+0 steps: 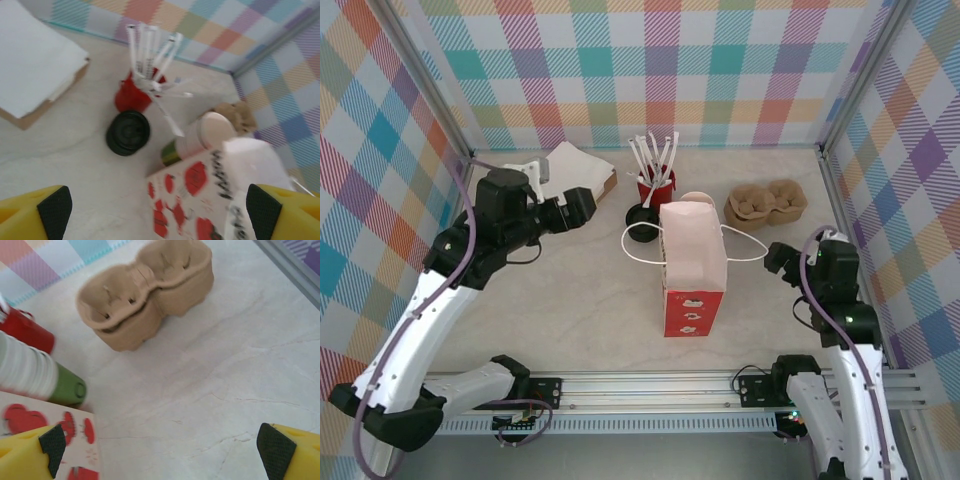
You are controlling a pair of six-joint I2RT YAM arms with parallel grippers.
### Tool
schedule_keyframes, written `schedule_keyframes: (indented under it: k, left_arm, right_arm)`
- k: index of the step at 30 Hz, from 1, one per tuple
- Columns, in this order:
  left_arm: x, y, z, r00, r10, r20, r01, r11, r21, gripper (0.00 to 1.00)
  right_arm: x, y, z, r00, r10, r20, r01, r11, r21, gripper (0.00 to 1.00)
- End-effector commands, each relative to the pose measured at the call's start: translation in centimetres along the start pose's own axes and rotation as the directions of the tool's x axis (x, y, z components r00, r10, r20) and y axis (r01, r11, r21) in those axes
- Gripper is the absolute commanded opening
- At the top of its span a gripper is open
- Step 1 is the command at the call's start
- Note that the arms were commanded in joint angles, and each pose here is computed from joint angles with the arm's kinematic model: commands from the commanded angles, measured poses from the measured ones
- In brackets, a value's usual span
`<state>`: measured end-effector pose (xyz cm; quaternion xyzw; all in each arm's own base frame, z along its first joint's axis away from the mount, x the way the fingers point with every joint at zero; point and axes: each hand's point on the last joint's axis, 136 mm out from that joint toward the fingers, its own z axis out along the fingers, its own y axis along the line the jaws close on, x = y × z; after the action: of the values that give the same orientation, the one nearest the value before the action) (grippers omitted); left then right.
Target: Pack the takeout coffee
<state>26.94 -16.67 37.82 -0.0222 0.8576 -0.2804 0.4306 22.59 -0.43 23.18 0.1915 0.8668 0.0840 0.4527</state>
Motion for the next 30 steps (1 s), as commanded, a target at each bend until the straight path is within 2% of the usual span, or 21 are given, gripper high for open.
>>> schedule_keyframes:
  k: [1,6,8,11,15,22,30]
  left_arm:
    - [1.2,-1.7,-2.1,0.997,0.055,-0.057,-0.058,0.997,-0.043,0.90]
    - [2.6,-7.3,-2.4,0.973,0.222,-0.068,-0.223,0.975,-0.009,0.89]
    - [3.6,-9.9,-1.6,0.955,0.292,-0.050,-0.292,0.957,0.006,0.89]
    - [5.3,-11.6,0.5,0.937,0.344,-0.066,-0.345,0.938,-0.017,0.90]
    - [7.9,-12.5,3.3,0.922,0.367,-0.126,-0.374,0.926,-0.046,0.90]
    - [12.2,-12.5,6.6,0.913,0.340,-0.224,-0.363,0.929,-0.072,0.89]
    - [15.6,-11.2,8.7,0.892,0.331,-0.307,-0.378,0.920,-0.104,0.80]
  right_arm:
    - [-0.2,0.9,-2.2,0.997,0.073,-0.025,-0.074,0.996,-0.041,1.00]
    - [-0.9,0.7,-2.5,0.998,0.068,-0.017,-0.068,0.998,-0.013,1.00]
    - [-1.0,0.3,-2.3,0.998,0.063,-0.013,-0.063,0.998,0.007,1.00]
    - [-1.4,0.0,-2.3,0.998,0.060,0.003,-0.060,0.998,0.027,1.00]
    - [-1.9,-0.2,-2.6,0.999,0.043,0.024,-0.044,0.998,0.040,1.00]
    - [-1.5,-0.4,-2.2,0.999,0.042,0.015,-0.043,0.998,0.050,1.00]
    - [-1.1,-0.5,-1.9,0.999,0.049,0.007,-0.049,0.997,0.052,1.00]
